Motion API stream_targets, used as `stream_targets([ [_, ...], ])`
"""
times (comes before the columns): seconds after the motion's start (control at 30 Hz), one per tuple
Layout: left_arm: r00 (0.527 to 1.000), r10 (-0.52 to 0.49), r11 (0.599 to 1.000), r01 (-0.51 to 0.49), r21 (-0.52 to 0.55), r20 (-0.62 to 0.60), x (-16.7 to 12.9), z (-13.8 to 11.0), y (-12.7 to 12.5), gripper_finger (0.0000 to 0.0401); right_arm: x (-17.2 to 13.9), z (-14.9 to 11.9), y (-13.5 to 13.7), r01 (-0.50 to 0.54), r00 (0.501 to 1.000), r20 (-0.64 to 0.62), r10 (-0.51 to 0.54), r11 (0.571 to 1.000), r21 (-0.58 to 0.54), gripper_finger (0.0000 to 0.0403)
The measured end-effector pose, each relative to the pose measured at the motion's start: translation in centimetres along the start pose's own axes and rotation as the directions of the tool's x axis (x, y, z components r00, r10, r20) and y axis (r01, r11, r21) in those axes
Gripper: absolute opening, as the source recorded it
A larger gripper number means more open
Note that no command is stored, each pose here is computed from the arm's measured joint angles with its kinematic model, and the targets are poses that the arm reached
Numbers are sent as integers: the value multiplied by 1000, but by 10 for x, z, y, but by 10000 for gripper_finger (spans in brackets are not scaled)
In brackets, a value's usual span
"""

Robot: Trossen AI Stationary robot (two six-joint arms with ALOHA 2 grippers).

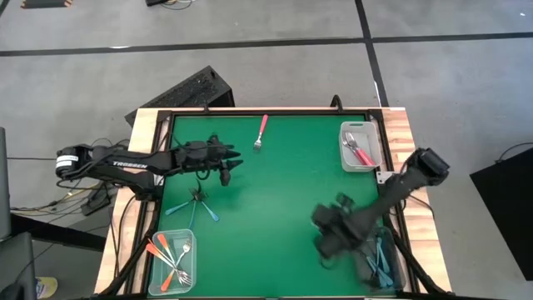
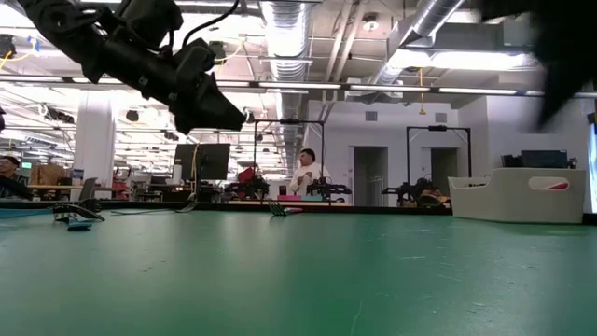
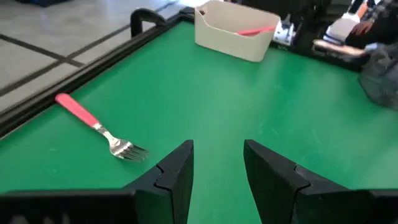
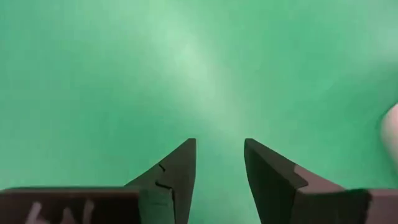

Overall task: Sort silverware by color (type)
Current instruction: Put the blue fork into the black bin

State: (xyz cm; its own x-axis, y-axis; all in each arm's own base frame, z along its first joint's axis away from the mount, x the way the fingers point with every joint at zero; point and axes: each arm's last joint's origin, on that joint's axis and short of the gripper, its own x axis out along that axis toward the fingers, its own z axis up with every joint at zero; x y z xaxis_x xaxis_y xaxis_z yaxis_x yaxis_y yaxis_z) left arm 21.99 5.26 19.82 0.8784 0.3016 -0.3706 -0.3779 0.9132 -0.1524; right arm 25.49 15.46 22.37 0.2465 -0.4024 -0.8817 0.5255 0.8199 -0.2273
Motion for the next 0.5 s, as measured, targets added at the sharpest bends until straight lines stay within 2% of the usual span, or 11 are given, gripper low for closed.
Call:
stream_targets([
  [0.1,1000,-9,1000,9,-13,0,-9,2,-4,127,18,33,-15,55,996,64,-56,998,15,154],
  [0.2,1000,7,1000,-7,15,-8,-19,3,-6,127,35,63,-29,34,997,76,-33,999,-16,151],
  [0.4,995,25,998,-31,-61,-95,-37,-15,-6,127,54,106,-44,-102,982,146,120,987,-125,147],
  [0.5,976,50,990,-76,-116,-211,-46,-38,-5,127,56,118,-46,-164,964,184,194,973,-165,145],
])
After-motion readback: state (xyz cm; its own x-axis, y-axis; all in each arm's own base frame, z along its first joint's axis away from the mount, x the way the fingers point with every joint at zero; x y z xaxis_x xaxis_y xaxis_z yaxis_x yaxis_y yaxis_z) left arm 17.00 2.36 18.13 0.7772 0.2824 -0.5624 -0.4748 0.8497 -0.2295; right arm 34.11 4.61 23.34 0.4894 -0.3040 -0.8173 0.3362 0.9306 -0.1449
